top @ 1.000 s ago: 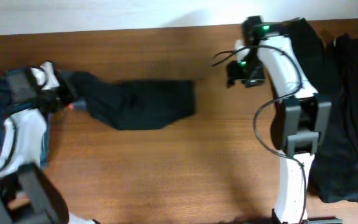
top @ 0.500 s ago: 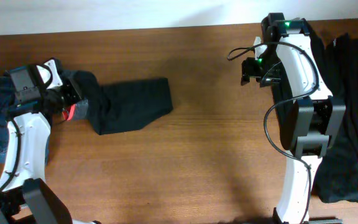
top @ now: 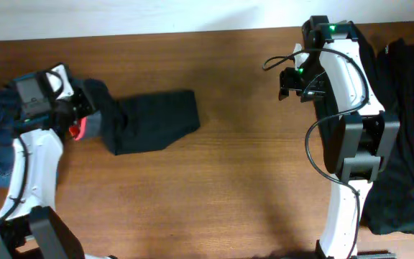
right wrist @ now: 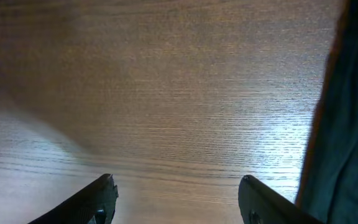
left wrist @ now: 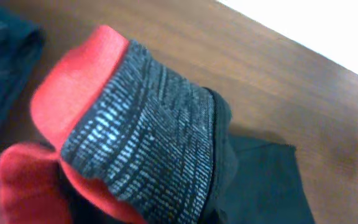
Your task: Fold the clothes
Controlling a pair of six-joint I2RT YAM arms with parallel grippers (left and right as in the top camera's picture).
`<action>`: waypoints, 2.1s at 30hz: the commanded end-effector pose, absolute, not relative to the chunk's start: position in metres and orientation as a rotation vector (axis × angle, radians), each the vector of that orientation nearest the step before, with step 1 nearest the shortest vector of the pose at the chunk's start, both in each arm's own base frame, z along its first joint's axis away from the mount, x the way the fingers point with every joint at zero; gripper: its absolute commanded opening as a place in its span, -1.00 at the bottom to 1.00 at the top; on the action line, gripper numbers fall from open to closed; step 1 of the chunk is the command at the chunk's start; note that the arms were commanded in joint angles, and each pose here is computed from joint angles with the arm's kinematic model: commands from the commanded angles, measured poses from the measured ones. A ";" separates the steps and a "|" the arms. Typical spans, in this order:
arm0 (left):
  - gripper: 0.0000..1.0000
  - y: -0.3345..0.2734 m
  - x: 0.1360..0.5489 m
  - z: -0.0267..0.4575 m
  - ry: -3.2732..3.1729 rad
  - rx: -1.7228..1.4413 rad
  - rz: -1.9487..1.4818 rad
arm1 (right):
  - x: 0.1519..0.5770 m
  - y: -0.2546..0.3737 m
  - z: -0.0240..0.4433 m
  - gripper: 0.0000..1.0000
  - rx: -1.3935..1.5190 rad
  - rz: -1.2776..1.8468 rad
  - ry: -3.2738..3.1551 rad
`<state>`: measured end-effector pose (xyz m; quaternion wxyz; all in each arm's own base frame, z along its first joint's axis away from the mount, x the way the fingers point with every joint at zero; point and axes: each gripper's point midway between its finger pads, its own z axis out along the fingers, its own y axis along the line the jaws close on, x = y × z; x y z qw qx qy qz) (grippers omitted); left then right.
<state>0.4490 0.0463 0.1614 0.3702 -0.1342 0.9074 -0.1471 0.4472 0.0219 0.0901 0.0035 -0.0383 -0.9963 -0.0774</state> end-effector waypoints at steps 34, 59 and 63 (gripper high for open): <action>0.62 0.002 0.437 0.241 2.323 -0.187 -0.027 | 0.441 0.160 0.120 0.35 0.768 -0.575 -3.113; 0.87 0.079 0.419 0.122 2.646 -0.569 -0.104 | 0.400 0.405 0.110 0.59 1.661 -0.715 -3.038; 0.88 0.079 0.419 0.122 2.646 -0.569 -0.104 | 0.404 0.404 0.088 0.59 1.584 -0.697 -3.044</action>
